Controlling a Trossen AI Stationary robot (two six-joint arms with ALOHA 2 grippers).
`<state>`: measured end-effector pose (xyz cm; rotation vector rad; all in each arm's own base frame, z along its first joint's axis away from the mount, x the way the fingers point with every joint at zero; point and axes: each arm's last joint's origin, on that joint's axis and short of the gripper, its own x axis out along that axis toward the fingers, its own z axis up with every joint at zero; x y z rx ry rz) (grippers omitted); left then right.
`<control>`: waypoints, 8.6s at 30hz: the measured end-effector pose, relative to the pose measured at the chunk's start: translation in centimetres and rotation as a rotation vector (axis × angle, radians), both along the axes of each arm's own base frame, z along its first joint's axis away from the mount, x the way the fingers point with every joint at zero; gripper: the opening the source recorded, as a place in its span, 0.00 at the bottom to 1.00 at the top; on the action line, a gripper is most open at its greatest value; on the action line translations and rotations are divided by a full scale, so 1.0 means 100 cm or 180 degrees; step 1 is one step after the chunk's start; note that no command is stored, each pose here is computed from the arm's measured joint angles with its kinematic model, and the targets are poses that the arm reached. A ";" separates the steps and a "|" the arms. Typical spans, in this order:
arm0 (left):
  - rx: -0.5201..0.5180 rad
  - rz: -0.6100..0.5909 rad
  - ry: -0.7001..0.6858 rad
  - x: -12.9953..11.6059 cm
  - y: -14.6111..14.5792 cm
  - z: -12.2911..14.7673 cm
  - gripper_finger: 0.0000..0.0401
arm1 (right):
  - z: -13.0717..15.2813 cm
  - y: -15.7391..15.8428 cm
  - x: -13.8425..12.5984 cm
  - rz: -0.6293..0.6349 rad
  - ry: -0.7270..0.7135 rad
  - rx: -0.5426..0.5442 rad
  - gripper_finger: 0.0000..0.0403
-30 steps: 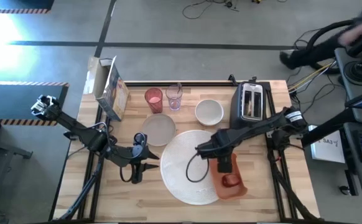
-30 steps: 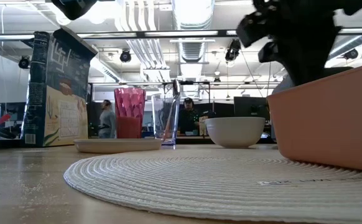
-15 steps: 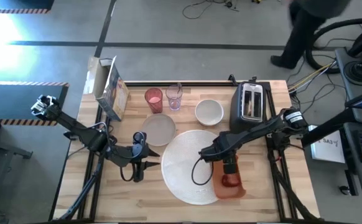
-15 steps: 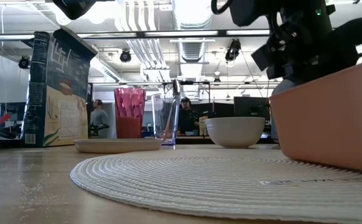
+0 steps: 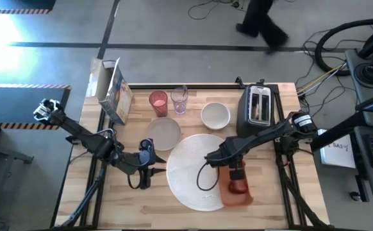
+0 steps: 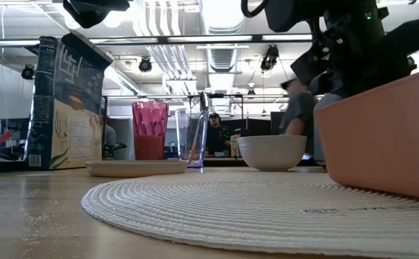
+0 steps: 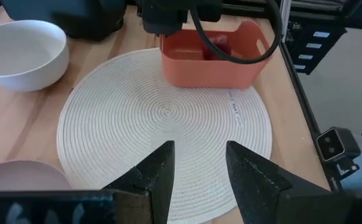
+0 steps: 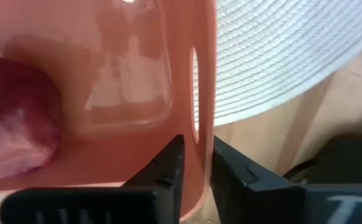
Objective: Arrange a breakfast setting
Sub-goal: Remove the orange bin from the white placemat, then adjust the white table mat
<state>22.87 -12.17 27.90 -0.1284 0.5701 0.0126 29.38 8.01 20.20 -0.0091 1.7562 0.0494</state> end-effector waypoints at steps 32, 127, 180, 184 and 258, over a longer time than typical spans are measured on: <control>-0.0026 -0.0007 -0.0287 0.005 -0.002 0.008 0.32 | 0.015 0.032 -0.078 -0.0059 0.0452 0.0505 0.02; 0.0343 0.0268 -0.0595 0.009 0.004 0.015 0.32 | 0.014 0.075 -0.144 0.0285 0.0382 0.0844 0.02; 0.0402 0.0281 -0.0624 0.011 0.005 0.016 0.32 | 0.019 0.072 -0.150 -0.0254 0.0543 0.0463 0.35; 0.0405 0.0280 -0.0621 0.011 0.005 0.016 0.32 | 0.029 0.068 -0.154 -0.0370 0.0594 0.0386 0.33; -0.0536 0.0182 0.0352 0.045 0.016 -0.157 0.32 | -0.059 0.038 -0.054 -0.2282 -0.1409 0.0033 0.30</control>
